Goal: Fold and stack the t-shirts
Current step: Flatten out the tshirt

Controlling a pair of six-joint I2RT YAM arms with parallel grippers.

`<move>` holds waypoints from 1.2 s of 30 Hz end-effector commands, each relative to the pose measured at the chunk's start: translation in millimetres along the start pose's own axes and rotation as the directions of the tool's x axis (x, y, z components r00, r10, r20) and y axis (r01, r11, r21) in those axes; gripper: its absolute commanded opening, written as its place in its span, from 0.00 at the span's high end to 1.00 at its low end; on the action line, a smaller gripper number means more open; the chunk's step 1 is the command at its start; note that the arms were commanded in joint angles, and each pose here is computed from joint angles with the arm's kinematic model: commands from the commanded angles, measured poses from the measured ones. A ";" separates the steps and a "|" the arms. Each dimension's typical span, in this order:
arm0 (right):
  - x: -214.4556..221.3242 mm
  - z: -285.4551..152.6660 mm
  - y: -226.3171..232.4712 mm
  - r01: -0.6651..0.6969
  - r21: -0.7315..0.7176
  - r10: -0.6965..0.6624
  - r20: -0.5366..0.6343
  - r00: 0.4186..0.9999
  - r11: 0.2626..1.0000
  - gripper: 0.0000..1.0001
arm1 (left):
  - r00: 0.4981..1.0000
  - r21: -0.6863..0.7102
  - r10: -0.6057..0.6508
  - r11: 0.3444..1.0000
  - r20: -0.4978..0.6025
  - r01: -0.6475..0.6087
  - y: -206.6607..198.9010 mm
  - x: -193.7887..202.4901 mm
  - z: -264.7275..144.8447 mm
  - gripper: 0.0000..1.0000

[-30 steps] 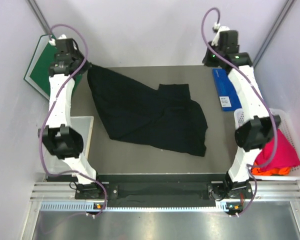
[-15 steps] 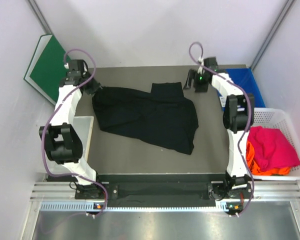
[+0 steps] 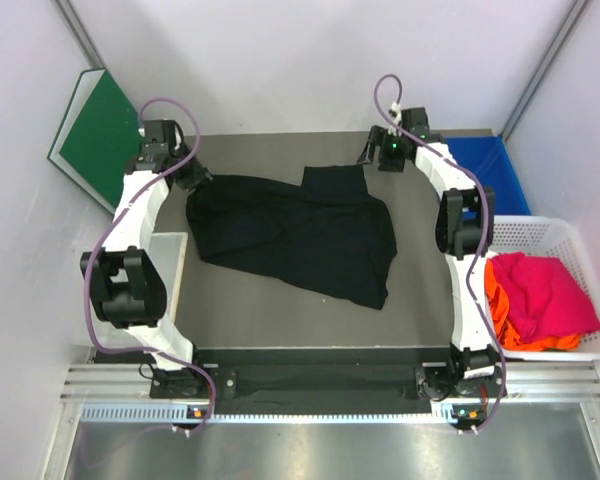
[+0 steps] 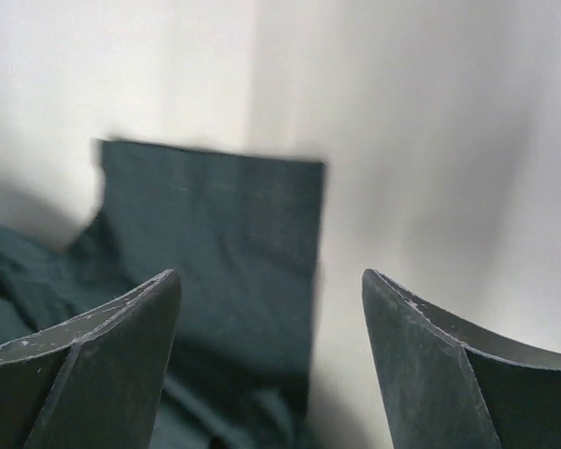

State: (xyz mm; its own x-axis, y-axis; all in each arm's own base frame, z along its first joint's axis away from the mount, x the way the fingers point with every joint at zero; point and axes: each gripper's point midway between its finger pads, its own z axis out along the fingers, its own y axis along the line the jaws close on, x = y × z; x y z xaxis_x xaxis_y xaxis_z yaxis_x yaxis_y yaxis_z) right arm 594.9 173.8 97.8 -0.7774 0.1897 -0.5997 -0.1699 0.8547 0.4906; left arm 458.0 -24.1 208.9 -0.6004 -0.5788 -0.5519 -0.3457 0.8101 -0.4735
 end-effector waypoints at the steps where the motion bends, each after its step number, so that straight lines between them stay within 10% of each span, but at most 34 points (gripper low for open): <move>1: 24.6 29.0 -3.4 -0.035 -0.031 0.033 -0.054 0.998 0.999 0.23 | 0.999 0.028 0.036 0.999 0.017 -0.036 -9.9 -1.3 -1.1 1.00; 18: 64.4 64.4 -10.0 -0.191 -0.106 0.176 -0.138 0.975 0.976 0.21 | 0.997 0.008 0.076 0.997 -0.011 -0.076 -12.7 3.5 8.8 1.00; 36: 102.2 87.5 26.3 -0.060 0.011 0.061 -0.209 0.976 0.998 0.26 | 0.996 0.022 0.090 0.996 -0.025 -0.089 -14.9 8.4 1.9 1.00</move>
State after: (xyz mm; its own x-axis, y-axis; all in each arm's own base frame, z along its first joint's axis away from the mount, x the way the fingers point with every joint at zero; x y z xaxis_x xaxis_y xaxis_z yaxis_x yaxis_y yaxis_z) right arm 596.1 254.9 55.0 -0.8216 0.2073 -0.5310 -0.2030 0.7641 0.6123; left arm 456.5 -38.5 185.1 -0.6691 -0.5211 -0.5299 -0.3222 0.8459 -0.4250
